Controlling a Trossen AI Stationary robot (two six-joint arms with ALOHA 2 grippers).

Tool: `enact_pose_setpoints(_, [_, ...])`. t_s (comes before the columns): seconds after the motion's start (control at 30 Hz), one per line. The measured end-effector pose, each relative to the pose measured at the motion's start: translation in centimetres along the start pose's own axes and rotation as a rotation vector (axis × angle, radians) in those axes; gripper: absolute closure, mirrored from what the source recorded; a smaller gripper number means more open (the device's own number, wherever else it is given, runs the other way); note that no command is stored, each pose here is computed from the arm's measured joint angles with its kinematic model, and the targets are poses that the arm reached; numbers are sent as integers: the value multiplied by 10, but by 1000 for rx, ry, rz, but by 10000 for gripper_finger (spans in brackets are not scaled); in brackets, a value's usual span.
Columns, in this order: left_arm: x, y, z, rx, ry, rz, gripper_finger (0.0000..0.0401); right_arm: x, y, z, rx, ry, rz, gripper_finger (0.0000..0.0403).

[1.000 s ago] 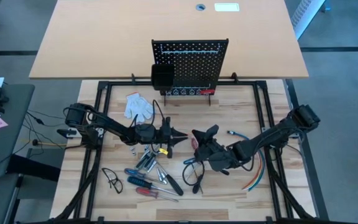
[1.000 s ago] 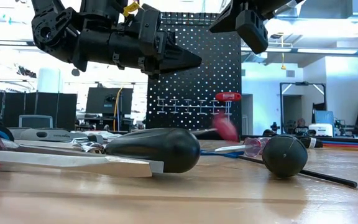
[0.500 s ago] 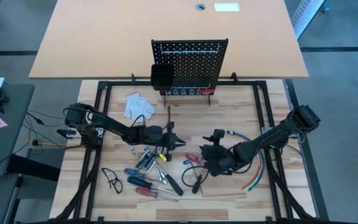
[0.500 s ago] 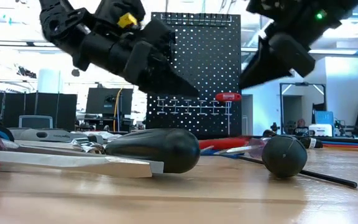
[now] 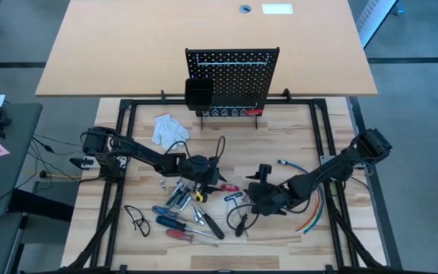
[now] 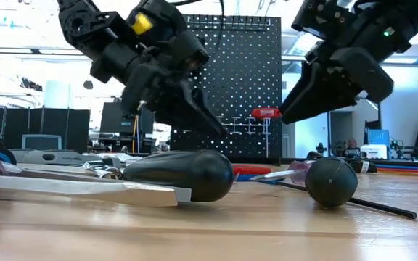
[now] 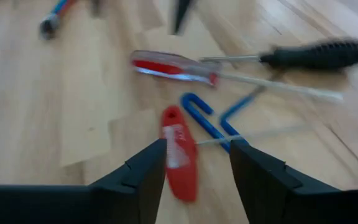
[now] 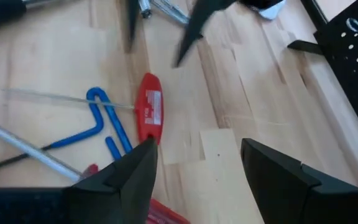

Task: Hang tools onto peg board
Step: Hang the red allen wrench on the pegboard

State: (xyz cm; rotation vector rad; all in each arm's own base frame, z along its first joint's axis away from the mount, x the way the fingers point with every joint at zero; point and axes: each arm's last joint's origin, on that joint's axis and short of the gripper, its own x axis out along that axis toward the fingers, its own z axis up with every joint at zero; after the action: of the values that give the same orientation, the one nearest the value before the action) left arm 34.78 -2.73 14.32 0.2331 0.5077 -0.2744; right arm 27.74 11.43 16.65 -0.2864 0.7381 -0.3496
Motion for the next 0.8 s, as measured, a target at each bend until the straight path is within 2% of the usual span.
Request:
enact_pose_setpoints(0.1, [12, -6, -8, 85, -9, -19, 211, 2, -2, 0, 4, 5, -1, 164])
enact_pose_setpoints(0.2, [28, -6, -19, 90, 36, 4, 201, 2, -2, 1, 11, 2, 3, 164])
enact_pose_setpoints(0.37, [34, 1, -16, 87, 103, 114, 191, 2, -2, 1, 12, 4, 17, 164])
enact_pose_setpoints(0.63, [34, 2, -11, 69, 115, 121, 192, 2, -2, 1, 11, 5, 18, 164])
enact_pose_setpoints(0.8, [29, 5, 2, 26, 51, 132, 193, 2, -2, 1, 12, 3, 19, 164])
